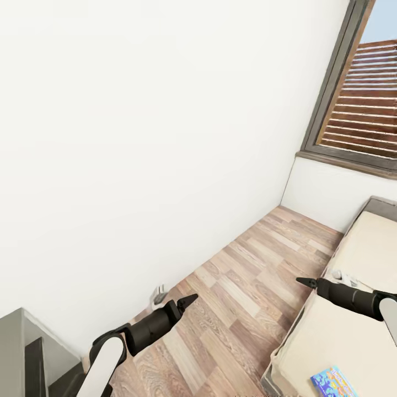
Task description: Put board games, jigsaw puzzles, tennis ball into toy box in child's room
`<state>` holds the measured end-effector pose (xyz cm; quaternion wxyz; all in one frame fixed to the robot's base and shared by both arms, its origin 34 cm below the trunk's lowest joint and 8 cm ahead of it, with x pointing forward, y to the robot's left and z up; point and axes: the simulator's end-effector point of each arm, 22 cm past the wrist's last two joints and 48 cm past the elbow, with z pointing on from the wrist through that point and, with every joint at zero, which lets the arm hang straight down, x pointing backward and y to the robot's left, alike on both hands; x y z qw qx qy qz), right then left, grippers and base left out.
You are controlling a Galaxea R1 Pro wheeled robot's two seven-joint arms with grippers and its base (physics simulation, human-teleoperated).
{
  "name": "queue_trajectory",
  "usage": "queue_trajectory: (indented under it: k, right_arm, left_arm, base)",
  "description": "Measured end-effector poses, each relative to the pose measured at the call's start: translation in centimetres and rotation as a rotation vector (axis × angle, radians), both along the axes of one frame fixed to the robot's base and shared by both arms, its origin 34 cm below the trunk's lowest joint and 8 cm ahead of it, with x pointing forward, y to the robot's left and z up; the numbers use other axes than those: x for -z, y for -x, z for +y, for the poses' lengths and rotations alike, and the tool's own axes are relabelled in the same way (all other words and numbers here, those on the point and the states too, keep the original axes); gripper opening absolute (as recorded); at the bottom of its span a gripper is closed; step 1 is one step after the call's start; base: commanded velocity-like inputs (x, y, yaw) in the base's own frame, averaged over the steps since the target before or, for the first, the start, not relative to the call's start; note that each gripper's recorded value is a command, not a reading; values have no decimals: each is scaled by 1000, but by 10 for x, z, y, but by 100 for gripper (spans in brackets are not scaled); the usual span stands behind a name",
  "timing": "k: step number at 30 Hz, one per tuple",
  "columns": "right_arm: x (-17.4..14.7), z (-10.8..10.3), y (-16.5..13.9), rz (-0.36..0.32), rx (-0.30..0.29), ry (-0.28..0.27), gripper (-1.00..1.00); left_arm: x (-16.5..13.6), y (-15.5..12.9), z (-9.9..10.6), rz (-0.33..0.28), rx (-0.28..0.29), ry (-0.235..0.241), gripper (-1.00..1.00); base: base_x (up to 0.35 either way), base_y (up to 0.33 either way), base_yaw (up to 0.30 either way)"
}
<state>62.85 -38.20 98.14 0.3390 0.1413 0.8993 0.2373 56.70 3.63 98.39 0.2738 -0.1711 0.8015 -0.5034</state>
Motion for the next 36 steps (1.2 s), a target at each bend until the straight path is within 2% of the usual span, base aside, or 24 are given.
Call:
queue_trajectory:
  k: [7, 25, 36]
  right_arm:
    - [2, -1, -2, -1, 3, 0, 100]
    - [10, -2, -10, -11, 6, -4, 100]
    - [17, 4, -13, -20, -1, -16, 100]
  left_arm:
    - [1, -1, 0, 4, 8, 7, 100]
    - [-5, -9, 0, -41, 6, 8, 100]
    - [23, -20, -2, 1, 12, -6, 100]
  base:
    - [0, 0, -281]
    - [0, 0, -277]
    - [0, 0, -102]
